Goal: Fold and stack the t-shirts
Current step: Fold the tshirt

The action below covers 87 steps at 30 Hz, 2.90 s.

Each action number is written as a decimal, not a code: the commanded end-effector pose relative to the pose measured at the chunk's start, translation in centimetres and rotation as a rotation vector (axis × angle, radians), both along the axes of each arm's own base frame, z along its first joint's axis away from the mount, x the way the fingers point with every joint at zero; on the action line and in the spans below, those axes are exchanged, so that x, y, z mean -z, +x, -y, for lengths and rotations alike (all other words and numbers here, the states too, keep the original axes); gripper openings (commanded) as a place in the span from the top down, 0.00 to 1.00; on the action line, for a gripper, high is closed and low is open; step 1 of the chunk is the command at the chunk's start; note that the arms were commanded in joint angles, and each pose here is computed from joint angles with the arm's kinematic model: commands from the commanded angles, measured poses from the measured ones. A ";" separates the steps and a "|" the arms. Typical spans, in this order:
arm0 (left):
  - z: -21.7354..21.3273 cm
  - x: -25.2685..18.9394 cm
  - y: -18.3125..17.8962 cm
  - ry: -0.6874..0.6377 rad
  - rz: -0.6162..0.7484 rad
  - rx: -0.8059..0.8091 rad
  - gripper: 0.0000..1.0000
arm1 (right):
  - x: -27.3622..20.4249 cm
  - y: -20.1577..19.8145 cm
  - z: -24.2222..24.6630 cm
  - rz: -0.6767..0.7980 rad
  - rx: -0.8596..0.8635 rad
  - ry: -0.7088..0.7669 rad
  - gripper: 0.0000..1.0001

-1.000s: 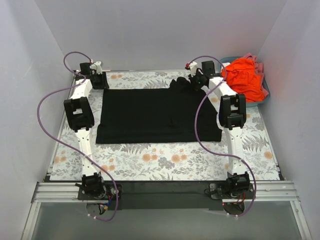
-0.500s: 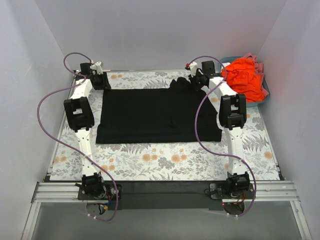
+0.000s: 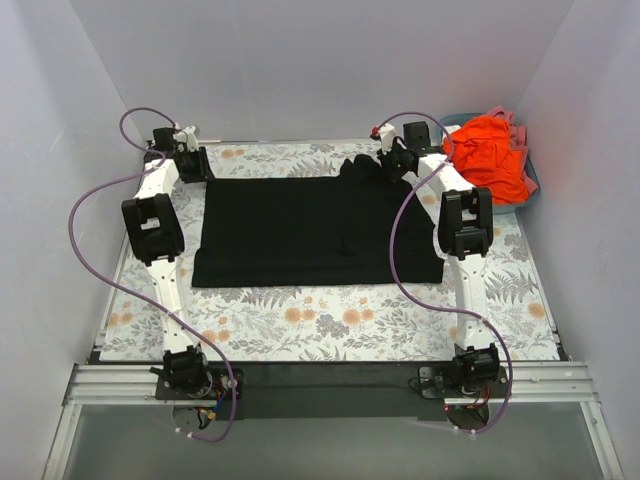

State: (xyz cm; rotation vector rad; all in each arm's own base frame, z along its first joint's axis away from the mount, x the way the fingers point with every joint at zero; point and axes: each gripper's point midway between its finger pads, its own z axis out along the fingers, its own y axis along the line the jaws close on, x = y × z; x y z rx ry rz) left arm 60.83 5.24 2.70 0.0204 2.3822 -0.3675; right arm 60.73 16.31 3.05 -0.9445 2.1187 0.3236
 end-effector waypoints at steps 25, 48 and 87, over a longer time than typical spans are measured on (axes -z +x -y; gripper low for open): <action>-0.7 -8.8 -0.2 -0.053 0.233 0.025 1.00 | -7.8 -2.1 1.0 0.047 0.012 0.034 0.99; -2.1 -11.9 -6.8 -0.048 0.302 0.093 1.00 | -10.3 -8.1 2.6 -0.035 -0.048 0.033 0.99; -2.2 -9.7 -13.3 0.069 0.247 0.243 1.00 | -8.5 -18.0 3.2 -0.249 -0.074 0.016 0.99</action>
